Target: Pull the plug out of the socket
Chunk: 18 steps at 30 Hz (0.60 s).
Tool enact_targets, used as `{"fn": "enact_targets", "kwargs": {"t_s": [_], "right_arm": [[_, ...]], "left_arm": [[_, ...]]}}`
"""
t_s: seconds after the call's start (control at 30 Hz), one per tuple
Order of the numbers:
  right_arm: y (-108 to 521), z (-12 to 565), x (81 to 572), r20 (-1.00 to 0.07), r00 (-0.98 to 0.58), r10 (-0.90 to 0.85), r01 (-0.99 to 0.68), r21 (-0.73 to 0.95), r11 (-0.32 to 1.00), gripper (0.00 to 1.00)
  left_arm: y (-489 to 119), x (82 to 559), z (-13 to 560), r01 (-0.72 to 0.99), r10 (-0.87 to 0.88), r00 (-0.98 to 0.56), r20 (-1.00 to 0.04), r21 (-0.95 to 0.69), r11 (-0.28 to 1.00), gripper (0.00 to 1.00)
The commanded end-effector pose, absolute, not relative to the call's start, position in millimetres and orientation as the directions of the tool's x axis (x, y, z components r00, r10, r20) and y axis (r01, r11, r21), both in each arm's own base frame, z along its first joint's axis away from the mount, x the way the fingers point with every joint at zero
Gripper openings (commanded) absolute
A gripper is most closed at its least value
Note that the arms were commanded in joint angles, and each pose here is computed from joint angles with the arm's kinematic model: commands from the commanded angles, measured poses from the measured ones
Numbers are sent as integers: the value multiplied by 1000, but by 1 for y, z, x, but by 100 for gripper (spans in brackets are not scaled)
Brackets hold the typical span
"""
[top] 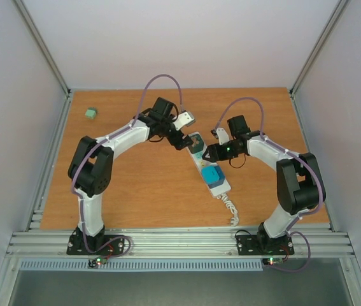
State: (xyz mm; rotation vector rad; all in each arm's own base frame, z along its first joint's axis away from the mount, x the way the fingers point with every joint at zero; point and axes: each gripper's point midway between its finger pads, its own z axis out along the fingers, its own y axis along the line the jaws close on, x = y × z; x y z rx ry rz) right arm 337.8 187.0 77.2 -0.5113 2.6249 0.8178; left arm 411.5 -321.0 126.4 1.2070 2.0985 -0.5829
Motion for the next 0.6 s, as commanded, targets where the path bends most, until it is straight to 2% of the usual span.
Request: {"fn": "enact_targets", "kwargs": {"t_s": [0.0,0.13,0.33,0.57], "right_arm": [[192,67,336,-407,-877,-255,-440,470,765,57],[194,65,335,-406,-876,-259,-443,468,764,54],[196,61,336,-407,-874,-265,-446,455,771,50],[197,52,333,-393,-877,-278,-446,447,775,46]], "left_arm": [[-333,408,110,881,593,-381,-710,-83,467,96],[-338,407,104,880,598,-389,-701,-90,467,100],[-346,405,89,884,625,-387,-678,-81,460,99],[-355,408,83,888,612,-374,-697,-79,453,88]]}}
